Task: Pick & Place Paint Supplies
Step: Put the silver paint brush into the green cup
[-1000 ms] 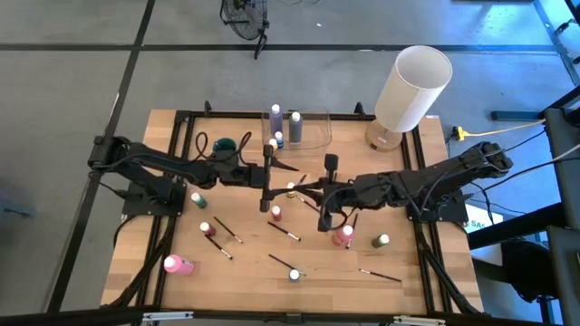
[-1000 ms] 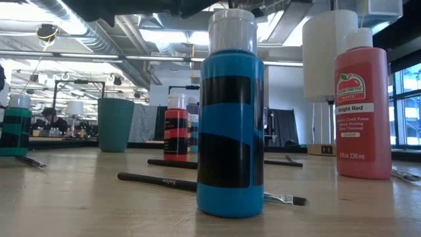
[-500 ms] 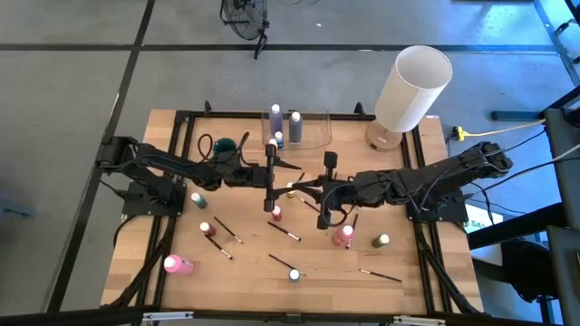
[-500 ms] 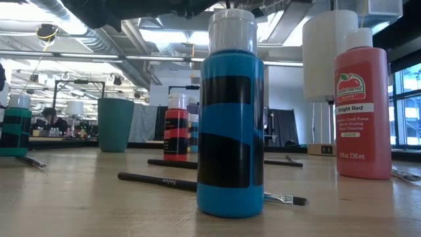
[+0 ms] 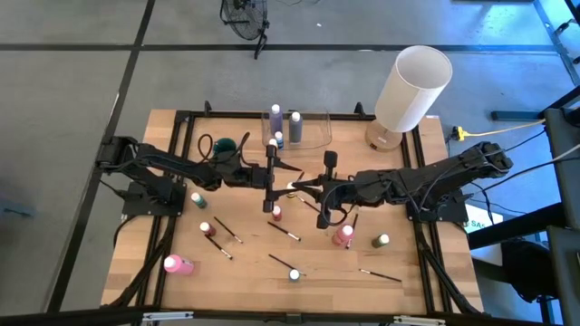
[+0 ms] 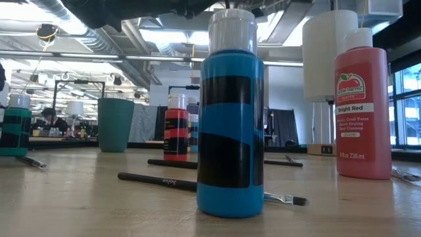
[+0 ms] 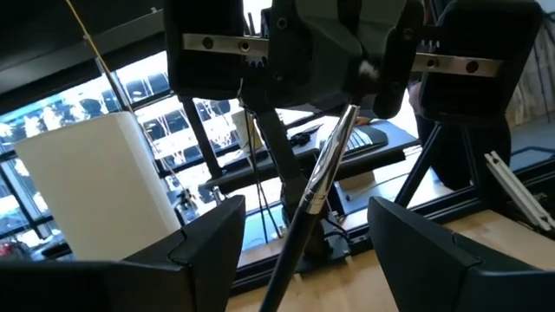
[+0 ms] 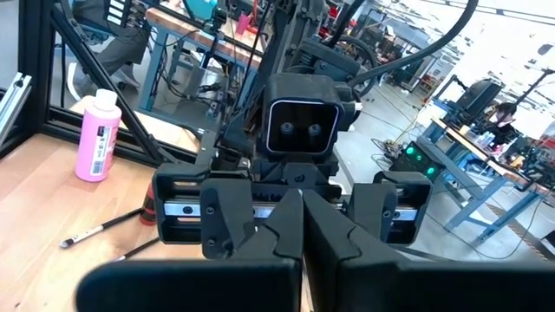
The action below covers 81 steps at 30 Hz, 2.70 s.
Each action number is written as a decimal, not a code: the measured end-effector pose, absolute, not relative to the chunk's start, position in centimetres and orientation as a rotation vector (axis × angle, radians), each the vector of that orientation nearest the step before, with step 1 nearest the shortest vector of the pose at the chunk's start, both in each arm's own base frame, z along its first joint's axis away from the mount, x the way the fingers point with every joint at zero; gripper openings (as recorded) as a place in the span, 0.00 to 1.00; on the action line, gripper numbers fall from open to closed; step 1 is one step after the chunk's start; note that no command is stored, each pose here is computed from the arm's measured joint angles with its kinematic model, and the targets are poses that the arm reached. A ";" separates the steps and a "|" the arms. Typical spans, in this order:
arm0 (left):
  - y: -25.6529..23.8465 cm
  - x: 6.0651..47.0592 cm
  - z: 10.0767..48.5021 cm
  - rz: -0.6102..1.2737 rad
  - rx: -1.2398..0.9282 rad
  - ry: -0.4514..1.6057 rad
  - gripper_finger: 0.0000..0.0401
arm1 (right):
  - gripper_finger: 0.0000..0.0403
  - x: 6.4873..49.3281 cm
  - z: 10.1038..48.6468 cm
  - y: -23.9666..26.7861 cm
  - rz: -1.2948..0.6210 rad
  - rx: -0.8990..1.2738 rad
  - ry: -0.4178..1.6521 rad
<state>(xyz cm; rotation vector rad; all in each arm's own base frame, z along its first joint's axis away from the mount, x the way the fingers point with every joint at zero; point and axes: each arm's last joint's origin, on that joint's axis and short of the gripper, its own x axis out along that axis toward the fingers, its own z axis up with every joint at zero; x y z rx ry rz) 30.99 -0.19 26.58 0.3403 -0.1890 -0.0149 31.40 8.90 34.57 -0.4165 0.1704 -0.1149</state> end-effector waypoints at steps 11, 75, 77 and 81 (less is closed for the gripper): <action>-0.2 31.4 25.9 -0.013 0.342 -0.164 0.54 | 0.00 31.4 34.5 9.0 -0.090 -0.406 0.169; 0.2 27.9 29.7 0.146 0.376 -0.117 0.05 | 0.62 26.6 32.8 16.9 -0.695 -0.730 0.343; 0.3 26.9 30.5 0.182 0.374 -0.110 0.05 | 0.62 25.4 32.6 18.0 -0.743 -0.744 0.338; 0.5 24.7 31.9 0.268 0.369 -0.076 0.05 | 0.62 22.7 31.6 20.3 -0.693 -0.806 0.315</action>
